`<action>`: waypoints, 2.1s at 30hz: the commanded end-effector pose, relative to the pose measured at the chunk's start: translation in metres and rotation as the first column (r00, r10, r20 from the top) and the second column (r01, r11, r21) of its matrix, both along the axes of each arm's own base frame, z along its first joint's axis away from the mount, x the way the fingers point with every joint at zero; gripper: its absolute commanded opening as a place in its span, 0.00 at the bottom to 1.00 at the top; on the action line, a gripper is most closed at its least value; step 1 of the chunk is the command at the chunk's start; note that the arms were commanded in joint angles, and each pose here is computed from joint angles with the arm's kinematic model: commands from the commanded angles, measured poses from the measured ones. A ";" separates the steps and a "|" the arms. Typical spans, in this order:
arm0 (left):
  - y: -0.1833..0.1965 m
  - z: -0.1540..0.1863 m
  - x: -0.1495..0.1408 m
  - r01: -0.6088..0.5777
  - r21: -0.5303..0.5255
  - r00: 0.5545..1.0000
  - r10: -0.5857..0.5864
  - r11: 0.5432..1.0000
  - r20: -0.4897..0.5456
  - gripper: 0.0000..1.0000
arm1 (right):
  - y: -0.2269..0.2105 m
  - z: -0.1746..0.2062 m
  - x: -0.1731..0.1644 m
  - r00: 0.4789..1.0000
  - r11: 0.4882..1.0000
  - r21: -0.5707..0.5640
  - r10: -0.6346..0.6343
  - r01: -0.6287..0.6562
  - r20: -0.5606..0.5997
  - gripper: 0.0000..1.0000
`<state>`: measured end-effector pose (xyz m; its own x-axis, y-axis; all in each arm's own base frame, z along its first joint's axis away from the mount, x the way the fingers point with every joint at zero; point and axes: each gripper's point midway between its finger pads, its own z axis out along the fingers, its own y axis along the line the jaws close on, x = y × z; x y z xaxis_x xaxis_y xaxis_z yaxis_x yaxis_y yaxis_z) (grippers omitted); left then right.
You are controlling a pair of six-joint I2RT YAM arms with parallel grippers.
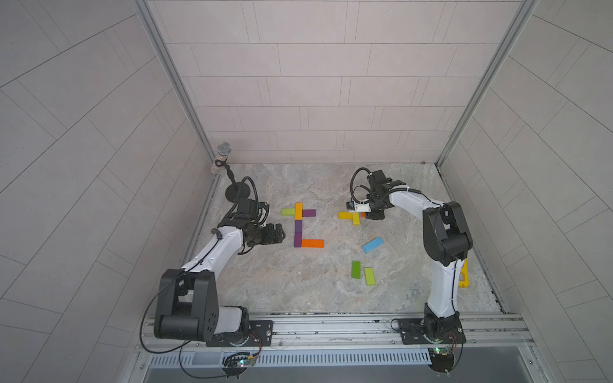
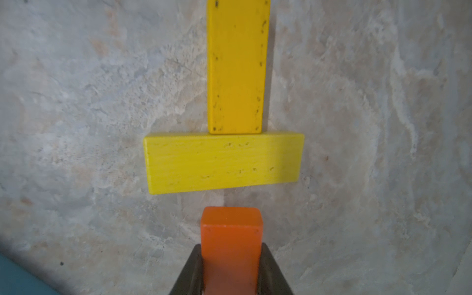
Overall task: Assemble the letter t with building blocks
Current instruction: Assemble the building block at the center of the board.
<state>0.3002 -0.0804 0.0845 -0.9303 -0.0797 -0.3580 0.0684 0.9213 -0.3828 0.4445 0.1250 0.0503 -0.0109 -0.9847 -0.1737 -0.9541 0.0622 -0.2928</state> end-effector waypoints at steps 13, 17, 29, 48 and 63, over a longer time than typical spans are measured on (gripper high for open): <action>0.004 0.005 0.008 0.008 0.001 1.000 -0.008 1.000 -0.005 0.94 | 0.000 -0.012 -0.001 0.998 0.999 0.019 0.038 -0.037 -0.051 0.00; 0.005 0.004 0.008 0.005 -0.001 1.000 -0.005 1.000 -0.009 0.94 | 0.002 -0.016 -0.005 0.996 0.998 0.034 0.056 -0.054 -0.070 0.00; 0.006 0.003 0.008 0.002 -0.005 1.000 -0.002 1.000 -0.014 0.94 | 0.001 -0.021 -0.008 0.994 0.997 0.044 0.060 -0.056 -0.088 0.00; 0.004 0.001 0.006 0.007 -0.018 1.000 -0.008 1.000 -0.020 0.94 | 0.002 -0.027 -0.014 0.989 0.995 0.059 0.082 -0.076 -0.123 0.00; 0.001 0.002 0.005 0.014 -0.034 1.000 -0.015 0.999 -0.018 0.94 | 0.004 -0.028 -0.008 0.993 0.997 0.066 0.048 -0.041 -0.107 0.00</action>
